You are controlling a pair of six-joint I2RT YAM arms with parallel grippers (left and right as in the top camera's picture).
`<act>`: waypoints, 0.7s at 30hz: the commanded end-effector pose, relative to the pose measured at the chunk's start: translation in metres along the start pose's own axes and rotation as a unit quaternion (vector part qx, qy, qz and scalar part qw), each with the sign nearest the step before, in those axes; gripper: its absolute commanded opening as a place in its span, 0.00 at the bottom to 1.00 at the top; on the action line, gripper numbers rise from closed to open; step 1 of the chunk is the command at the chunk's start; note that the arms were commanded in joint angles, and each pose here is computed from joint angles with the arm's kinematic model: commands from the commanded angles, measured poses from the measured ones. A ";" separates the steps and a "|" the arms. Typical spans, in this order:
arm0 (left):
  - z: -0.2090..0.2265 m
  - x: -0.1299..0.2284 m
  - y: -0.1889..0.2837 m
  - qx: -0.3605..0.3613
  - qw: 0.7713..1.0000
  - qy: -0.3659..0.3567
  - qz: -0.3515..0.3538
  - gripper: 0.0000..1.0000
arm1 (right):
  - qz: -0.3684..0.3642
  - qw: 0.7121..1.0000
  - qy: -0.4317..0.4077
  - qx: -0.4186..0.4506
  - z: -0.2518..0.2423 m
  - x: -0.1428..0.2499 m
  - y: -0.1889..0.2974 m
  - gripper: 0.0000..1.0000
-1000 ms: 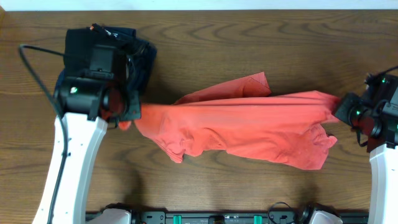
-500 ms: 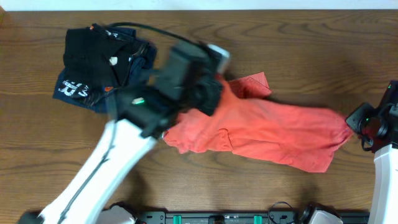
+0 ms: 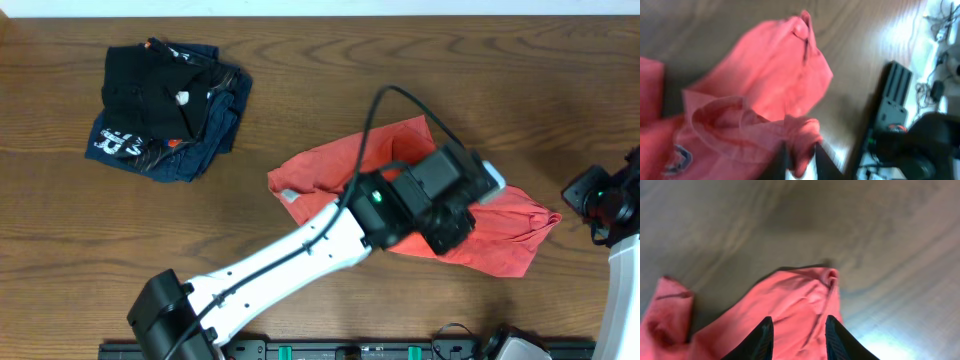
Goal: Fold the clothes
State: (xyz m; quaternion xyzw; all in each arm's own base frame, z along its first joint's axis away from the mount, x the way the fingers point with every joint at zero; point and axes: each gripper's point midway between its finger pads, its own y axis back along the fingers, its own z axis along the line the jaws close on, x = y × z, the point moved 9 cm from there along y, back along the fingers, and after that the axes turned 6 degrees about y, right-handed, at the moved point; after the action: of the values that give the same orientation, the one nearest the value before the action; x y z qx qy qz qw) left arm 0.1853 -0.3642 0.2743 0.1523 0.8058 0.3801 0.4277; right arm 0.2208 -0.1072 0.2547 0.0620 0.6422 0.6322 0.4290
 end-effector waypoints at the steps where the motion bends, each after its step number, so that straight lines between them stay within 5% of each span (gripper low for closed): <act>1: 0.009 0.000 0.015 -0.053 0.999 0.013 -0.005 0.54 | 0.004 0.994 0.054 -0.093 0.014 -0.001 0.004 0.33; 8: 0.038 0.012 0.062 -0.162 0.986 0.043 0.003 0.66 | 0.001 0.935 0.187 -0.301 0.054 0.006 0.017 0.36; 21: 0.133 0.050 0.144 -0.276 0.937 0.209 0.046 0.73 | 0.200 0.851 0.359 -0.328 0.116 0.102 -0.012 0.39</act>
State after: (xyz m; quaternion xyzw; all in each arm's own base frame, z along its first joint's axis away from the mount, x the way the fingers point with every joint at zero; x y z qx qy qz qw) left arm 0.2419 -0.1929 0.3072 0.0043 0.7381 0.6123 0.2835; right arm 0.2400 0.0235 0.2355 -0.1832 0.4816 0.8524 0.0891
